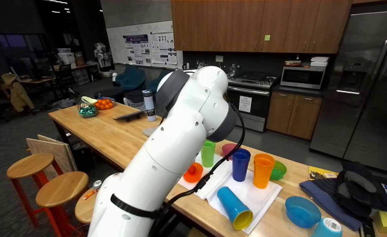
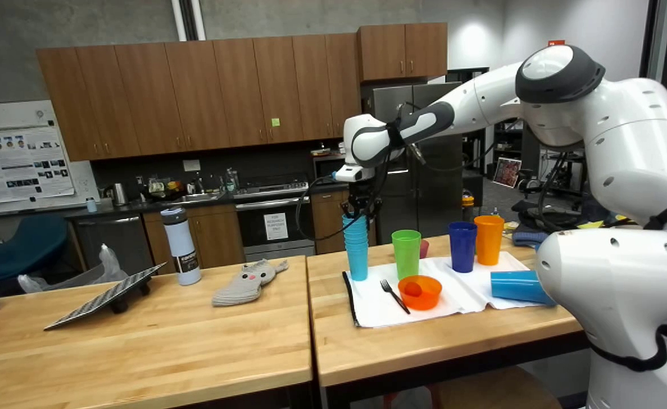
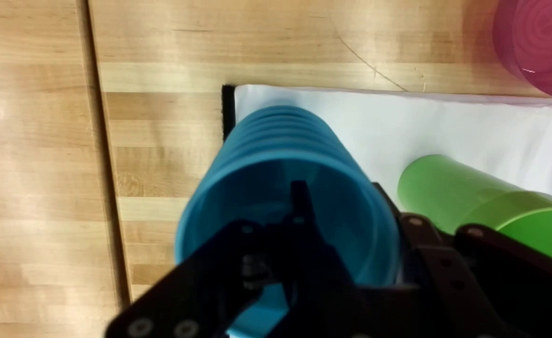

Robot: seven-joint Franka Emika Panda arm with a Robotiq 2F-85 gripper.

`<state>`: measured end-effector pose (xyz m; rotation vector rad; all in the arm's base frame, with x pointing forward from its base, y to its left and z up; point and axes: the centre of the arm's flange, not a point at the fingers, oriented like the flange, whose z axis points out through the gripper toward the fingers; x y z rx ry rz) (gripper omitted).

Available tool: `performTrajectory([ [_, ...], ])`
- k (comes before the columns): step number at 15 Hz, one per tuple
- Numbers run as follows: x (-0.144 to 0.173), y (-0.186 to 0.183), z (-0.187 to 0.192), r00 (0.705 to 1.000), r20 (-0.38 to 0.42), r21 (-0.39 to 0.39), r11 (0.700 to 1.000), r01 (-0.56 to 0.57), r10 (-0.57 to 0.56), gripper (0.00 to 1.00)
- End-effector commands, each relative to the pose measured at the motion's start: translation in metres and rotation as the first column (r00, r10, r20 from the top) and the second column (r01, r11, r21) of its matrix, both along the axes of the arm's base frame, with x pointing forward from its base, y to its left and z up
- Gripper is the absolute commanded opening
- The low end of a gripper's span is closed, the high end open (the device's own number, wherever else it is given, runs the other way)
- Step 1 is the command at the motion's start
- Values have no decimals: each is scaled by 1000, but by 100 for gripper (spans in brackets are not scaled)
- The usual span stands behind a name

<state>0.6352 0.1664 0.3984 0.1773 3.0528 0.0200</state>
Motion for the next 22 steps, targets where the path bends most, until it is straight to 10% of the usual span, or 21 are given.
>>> performTrajectory([
  [1, 0, 0, 0, 1000, 0, 0, 1000, 0, 0, 35],
  [2, -3, -1, 3, 1000, 2, -9, 1000, 4, -4, 60],
  [10, -34, -17, 53, 999, 34, -21, 1000, 23, -22, 99],
  [22, -60, -108, 96, 976, 140, -10, 985, 172, -169, 100],
])
